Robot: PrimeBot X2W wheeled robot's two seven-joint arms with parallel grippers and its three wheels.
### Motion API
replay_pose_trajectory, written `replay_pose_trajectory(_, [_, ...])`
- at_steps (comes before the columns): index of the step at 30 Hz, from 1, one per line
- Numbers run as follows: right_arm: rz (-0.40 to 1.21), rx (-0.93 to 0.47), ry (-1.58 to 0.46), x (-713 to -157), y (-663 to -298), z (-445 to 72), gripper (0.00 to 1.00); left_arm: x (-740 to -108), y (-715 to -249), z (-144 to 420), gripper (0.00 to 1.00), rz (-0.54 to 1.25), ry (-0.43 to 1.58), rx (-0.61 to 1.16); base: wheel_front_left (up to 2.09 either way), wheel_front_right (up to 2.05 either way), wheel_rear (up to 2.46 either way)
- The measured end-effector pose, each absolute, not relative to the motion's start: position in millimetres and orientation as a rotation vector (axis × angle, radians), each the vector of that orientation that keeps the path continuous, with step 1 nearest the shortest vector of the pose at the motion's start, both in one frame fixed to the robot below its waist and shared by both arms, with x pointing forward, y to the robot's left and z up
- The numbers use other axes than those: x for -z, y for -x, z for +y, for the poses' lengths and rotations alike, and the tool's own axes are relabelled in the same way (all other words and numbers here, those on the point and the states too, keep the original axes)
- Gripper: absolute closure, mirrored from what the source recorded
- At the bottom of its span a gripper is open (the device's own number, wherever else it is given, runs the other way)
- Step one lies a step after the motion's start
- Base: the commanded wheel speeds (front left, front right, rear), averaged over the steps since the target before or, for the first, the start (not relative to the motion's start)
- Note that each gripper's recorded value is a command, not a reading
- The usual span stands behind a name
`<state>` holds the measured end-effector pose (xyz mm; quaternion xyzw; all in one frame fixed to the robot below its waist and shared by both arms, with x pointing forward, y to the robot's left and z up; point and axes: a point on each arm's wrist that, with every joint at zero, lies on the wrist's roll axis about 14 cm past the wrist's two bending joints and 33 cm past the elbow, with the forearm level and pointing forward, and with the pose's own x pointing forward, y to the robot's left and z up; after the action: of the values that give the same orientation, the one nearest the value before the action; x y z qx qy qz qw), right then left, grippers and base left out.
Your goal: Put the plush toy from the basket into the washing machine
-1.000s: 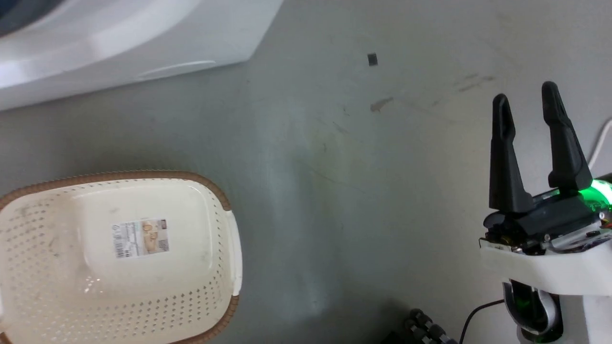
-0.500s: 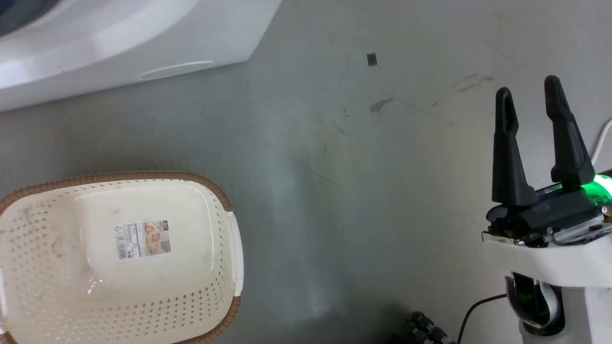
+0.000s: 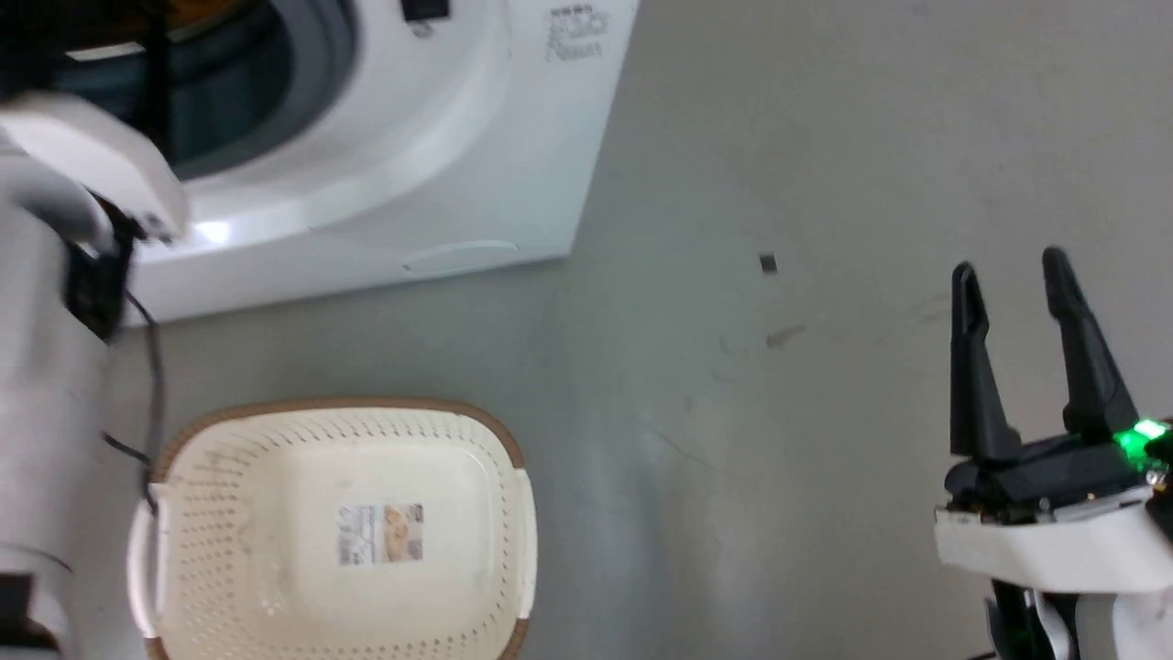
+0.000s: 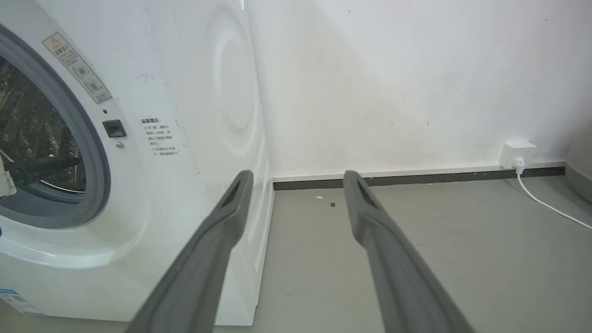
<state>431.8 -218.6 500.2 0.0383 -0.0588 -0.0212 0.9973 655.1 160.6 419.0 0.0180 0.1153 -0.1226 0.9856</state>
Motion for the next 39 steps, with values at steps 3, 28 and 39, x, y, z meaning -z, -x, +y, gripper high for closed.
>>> replay_pose_trajectory(3, [-0.132, 0.037, -0.077, -509.5, -419.8, -215.6, 0.00, -427.4, -624.4, 160.6, 0.00, 0.217, -0.005, 0.232, 0.00, 0.00, 0.00])
replay_pose_trajectory(28, [-0.216, -0.089, -0.118, -548.5, -363.4, -173.0, 0.00, -484.3, -384.7, 161.3, 0.00, 0.012, 0.120, 0.103, 0.00, 0.00, 0.00])
replay_pose_trajectory(39, [-0.168, -0.091, -0.121, -533.7, -355.2, -171.9, 0.00, -477.4, -364.9, 165.9, 0.00, 0.026, 0.117, 0.063, 0.00, 0.00, 0.00])
